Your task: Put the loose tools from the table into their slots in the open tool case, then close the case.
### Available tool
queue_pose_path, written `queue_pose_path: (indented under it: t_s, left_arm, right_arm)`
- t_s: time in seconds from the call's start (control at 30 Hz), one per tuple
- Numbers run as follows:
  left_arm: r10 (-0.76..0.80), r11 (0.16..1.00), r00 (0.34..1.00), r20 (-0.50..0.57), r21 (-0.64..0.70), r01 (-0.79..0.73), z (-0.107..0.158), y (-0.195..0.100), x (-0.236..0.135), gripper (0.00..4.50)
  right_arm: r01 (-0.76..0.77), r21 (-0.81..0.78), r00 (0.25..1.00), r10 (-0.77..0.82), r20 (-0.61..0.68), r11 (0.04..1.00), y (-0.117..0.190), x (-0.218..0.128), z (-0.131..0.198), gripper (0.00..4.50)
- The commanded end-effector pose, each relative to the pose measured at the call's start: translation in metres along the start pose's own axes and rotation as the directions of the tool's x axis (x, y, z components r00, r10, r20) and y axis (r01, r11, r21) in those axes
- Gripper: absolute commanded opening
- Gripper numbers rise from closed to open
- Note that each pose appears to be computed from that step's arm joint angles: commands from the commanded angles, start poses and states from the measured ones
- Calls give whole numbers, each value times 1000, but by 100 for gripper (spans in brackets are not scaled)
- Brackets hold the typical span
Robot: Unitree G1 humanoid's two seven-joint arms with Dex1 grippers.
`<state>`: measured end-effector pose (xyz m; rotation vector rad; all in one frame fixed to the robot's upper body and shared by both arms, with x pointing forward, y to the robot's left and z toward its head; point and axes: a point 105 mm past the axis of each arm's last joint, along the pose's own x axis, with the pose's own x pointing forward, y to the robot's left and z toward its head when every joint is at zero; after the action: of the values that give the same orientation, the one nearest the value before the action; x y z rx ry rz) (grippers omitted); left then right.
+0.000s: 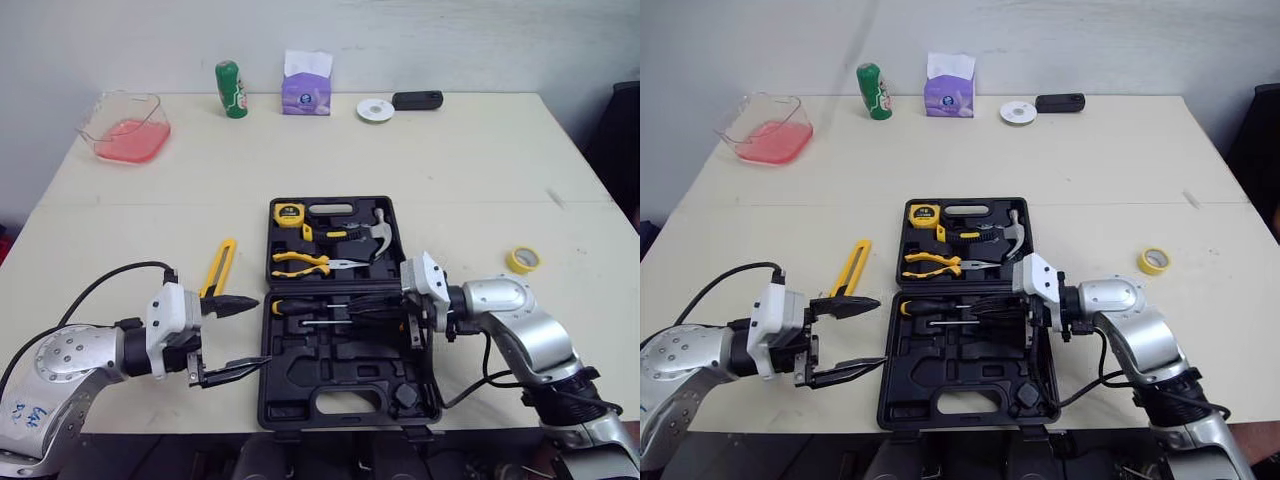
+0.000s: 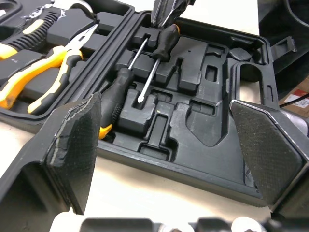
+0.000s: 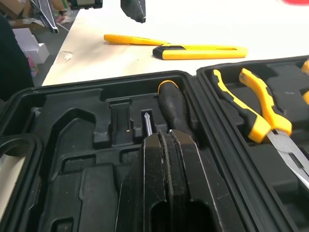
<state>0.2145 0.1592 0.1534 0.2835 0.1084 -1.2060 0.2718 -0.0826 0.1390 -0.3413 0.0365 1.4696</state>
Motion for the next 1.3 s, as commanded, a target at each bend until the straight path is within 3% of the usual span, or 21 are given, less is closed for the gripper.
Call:
queue_pose_path:
  t_s: [0.03, 0.37, 0.77, 1.07, 1.3]
  left_arm:
    - [-4, 999, 1000, 2, 41, 4, 5, -1, -1, 450]
    - [-16, 999, 999, 30, 51, 14, 13, -3, 4, 450]
    - [-30, 998, 1000, 8, 49, 29, 10, -5, 3, 450]
    - [-31, 998, 1000, -4, 51, 31, 7, -5, 3, 450]
    - [-28, 998, 1000, -13, 49, 29, 4, -6, 5, 450]
  right_arm:
    - [3, -40, 1000, -3, -16, 999, -3, 0, -3, 3]
    - [-4, -53, 989, -4, -146, 999, -12, -17, -30, 3]
    - [-25, -26, 995, 22, -98, 999, 1, -9, -37, 3]
    - [-36, 1, 984, 35, -176, 999, 9, -4, -58, 3]
    - [14, 152, 959, 30, -283, 988, 11, -10, -83, 3]
